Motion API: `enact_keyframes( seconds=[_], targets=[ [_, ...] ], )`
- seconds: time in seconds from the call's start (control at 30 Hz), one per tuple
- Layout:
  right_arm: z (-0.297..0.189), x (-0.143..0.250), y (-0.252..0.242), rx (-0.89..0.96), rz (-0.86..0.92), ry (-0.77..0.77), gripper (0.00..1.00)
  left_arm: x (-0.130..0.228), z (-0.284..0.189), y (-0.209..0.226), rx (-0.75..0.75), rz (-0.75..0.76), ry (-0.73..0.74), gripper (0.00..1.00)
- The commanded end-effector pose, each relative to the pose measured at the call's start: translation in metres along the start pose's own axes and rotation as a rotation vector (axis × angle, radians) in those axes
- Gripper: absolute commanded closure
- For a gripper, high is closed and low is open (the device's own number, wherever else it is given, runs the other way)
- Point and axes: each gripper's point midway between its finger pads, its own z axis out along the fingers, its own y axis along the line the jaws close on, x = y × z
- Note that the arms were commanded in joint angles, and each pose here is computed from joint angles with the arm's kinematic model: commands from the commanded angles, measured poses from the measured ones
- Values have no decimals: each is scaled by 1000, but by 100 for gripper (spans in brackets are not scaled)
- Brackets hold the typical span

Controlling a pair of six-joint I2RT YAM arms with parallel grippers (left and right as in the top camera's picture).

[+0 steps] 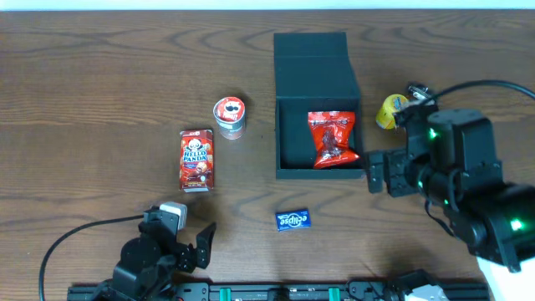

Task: Pack container
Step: 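Open the right gripper and withdraw it to the right, then reach the left gripper to the red Pringles can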

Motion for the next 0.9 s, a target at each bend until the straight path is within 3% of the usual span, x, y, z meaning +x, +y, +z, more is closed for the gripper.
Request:
enact_keyframes(
  seconds=[0.0, 0.23, 0.43, 0.63, 0.87],
  targets=[
    [-4, 5, -9, 55, -20, 6, 1, -21, -4, -4, -4, 38, -37, 5],
    [-5, 12, -11, 60, -21, 32, 1, -57, 26, -11, -32, 49, 31, 5],
    [-5, 13, -11, 61, -22, 36, 1, -77, 79, -14, -67, -49, 110, 5],
    [-6, 21, -17, 97, -25, 68, 1, -57, 115, -20, -28, -57, 224, 5],
    [-6, 23, -18, 102, -26, 77, 1, -78, 135, -20, -28, -8, 131, 5]
  ],
)
